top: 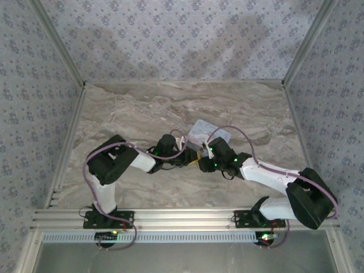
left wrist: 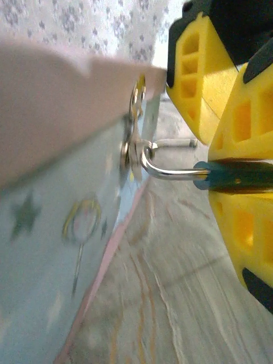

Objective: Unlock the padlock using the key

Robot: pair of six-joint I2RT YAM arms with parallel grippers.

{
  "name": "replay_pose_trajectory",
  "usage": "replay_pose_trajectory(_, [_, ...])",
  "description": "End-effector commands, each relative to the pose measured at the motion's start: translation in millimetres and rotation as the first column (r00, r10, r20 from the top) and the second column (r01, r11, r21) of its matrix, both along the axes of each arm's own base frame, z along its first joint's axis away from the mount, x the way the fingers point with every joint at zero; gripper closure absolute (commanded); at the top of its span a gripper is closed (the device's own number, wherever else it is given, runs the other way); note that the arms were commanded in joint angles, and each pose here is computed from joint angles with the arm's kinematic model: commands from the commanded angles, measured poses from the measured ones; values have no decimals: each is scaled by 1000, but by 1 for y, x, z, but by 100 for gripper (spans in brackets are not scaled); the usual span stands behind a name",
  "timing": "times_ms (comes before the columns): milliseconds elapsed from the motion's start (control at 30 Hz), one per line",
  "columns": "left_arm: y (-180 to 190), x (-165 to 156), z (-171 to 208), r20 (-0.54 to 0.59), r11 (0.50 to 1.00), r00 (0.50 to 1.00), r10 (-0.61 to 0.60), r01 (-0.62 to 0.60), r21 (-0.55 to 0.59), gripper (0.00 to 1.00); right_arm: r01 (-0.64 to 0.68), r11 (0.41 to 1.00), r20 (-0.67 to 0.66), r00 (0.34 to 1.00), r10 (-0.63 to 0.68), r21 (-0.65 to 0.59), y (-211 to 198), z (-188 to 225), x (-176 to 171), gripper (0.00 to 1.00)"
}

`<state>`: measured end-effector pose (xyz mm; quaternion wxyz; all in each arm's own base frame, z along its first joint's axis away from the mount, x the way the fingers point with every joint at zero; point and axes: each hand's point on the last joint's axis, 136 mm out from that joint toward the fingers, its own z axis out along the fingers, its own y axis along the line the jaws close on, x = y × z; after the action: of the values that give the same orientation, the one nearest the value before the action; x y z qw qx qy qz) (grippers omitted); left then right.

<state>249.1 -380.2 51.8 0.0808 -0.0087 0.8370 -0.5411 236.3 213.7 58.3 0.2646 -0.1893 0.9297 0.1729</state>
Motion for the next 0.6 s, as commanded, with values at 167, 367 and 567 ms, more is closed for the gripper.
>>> replay_pose_trajectory(167, [7, -11, 3, 24, 999, 999, -35, 34, 38, 70, 122, 992, 15, 992, -122, 19, -15, -1, 7, 53])
replay_pose_trajectory(367, [11, -11, 13, 63, 998, 997, -39, 35, 58, 61, 180, 983, 22, 983, -180, 27, -26, 5, 22, 52])
replay_pose_trajectory(567, [16, -9, 25, 102, 997, 994, -26, 19, 74, 60, 220, 975, 30, 975, -221, 17, -36, 11, 42, 53])
